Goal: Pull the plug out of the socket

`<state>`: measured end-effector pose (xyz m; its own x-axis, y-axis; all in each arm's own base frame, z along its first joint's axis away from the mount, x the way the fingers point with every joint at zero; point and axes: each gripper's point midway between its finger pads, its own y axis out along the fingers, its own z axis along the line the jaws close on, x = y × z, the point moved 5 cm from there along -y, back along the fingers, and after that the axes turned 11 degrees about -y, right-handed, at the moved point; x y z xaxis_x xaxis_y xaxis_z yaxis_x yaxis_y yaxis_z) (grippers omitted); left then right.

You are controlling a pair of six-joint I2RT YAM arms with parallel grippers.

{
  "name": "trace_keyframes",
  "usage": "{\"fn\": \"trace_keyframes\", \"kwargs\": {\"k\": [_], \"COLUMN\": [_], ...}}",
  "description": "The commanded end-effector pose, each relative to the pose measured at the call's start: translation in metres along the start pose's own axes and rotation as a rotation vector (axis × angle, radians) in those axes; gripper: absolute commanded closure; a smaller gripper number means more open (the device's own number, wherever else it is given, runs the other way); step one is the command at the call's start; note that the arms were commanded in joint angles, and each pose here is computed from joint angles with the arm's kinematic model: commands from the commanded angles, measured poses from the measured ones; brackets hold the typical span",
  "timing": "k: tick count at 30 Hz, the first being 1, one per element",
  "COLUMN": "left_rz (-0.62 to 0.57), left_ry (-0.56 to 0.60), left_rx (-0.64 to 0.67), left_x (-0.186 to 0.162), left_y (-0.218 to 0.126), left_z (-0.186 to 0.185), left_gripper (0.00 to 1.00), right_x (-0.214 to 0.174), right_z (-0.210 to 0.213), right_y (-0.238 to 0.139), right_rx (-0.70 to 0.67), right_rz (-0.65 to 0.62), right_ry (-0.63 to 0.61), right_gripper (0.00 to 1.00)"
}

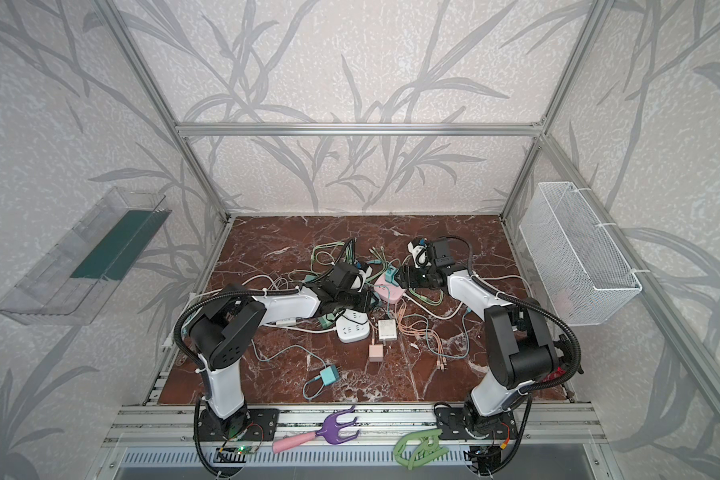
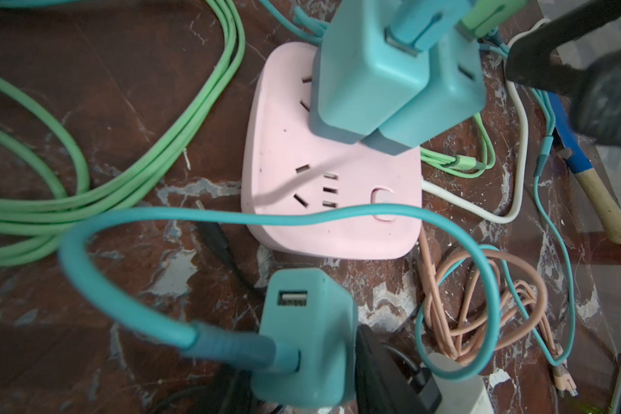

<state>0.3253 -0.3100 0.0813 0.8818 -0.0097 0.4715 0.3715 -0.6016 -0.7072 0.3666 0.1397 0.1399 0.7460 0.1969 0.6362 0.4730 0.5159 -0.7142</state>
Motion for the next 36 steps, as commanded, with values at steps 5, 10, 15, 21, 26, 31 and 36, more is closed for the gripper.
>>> {"fn": "trace_keyframes", "kwargs": {"k": [5,10,15,21,26,31,36], "left_rz": [-0.062,-0.093,-0.140,-0.177,-0.182,-0.154,-0.115], "left_ry": [0.008,0.035,0.064,0.070,0.081,0.091,0.088], "left_rx": [0.021,0.066,0.098,0.102,0.103,0.091,0.079], "left_x": [0.017,0.027,0.040,0.052,0.057,0.064,0.067], "left_y": [-0.015,-0.028,-0.042,-0.054,-0.054,-0.044,-0.029], "left_z": [-0.004,-0.004,-0.008,-0.013,-0.015,-0.019,-0.022], "left_gripper": [0.54,0.52,0.50,0.47,0.43,0.42,0.42], "right_x": [0.002,0.000,-0.002,-0.006,-0.007,-0.005,-0.003], "right_z": [-0.004,-0.006,-0.006,-0.004,-0.006,-0.007,-0.010], "right_y": [-0.015,-0.015,-0.010,-0.004,0.000,0.006,0.013], "right_rx": [-0.073,-0.090,-0.071,-0.035,-0.027,-0.010,-0.017], "right_rz": [0.005,0.015,0.028,0.044,0.058,0.084,0.096], "right_ry": [-0.200,-0.299,-0.376,-0.430,-0.471,-0.508,-0.532], "right_gripper": [0.30,0.29,0.29,0.29,0.29,0.30,0.30]}}
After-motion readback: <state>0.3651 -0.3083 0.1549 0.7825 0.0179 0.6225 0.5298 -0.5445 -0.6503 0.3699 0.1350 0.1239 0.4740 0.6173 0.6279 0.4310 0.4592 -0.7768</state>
